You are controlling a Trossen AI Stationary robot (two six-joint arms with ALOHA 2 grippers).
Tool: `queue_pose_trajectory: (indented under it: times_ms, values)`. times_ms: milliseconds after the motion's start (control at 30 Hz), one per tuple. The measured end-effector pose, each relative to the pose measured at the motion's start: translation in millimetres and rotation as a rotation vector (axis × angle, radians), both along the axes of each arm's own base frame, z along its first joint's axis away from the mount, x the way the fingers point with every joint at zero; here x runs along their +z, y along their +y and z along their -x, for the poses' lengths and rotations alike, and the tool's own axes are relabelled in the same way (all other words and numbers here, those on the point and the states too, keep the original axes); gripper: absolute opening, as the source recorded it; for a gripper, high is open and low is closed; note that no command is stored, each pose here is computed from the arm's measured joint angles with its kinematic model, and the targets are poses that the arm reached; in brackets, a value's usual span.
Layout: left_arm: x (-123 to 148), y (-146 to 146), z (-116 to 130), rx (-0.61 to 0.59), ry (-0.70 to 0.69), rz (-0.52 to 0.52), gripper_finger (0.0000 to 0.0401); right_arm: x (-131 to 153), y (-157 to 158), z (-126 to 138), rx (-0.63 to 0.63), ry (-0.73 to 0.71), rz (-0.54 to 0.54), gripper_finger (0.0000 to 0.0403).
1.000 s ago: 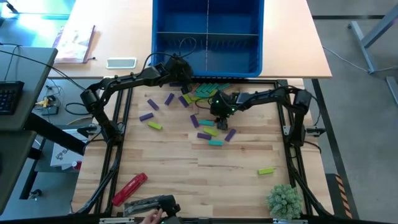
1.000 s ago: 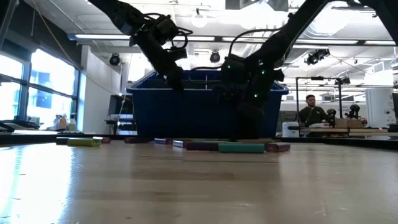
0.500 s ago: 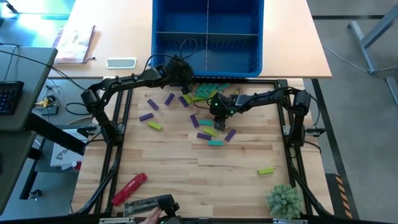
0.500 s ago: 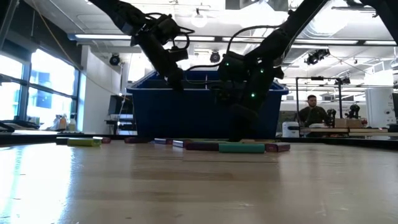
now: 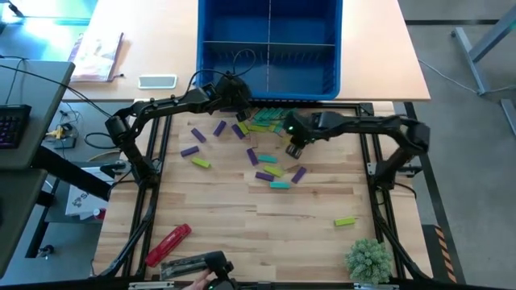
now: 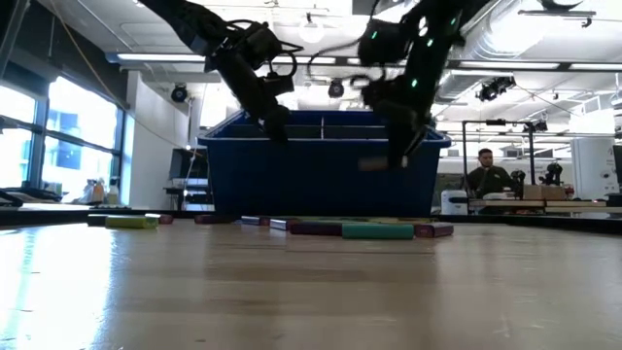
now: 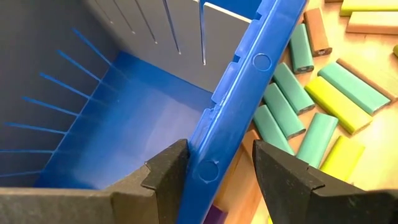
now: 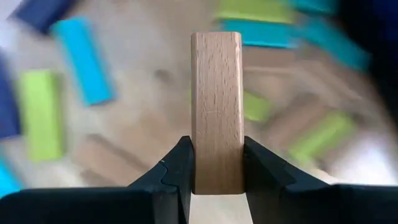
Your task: Sort blocks
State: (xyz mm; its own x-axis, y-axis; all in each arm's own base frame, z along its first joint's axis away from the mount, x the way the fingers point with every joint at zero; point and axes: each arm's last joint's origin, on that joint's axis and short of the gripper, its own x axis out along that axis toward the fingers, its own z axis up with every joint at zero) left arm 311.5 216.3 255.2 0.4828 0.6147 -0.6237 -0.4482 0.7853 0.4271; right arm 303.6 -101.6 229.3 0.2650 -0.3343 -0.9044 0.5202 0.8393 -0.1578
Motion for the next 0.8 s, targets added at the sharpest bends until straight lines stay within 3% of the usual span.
queue_pose_trajectory:
  times_ms: [133, 367, 567, 800]
  values:
    - [0.9, 0.5, -0.7, 0.0, -0.012, -0.008, 0.0164, 47.3, 4.1, 21.4, -0.144, -0.176, 0.091, 0.0087]
    - [1.1, 0.7, -0.7, -0.011, -0.003, -0.018, 0.0164, 100.9, 8.7, 50.6, -0.29, -0.471, 0.195, 0.0087]
    - [0.8, 0.6, -0.4, -0.01, 0.001, -0.015, 0.0164, 114.9, 4.4, 66.4, -0.367, -0.537, 0.226, 0.0087]
    - [1.4, 1.5, -0.4, -0.015, -0.038, 0.02, 0.0164, 112.7, -4.9, 67.3, -0.407, -0.537, 0.219, 0.0087]
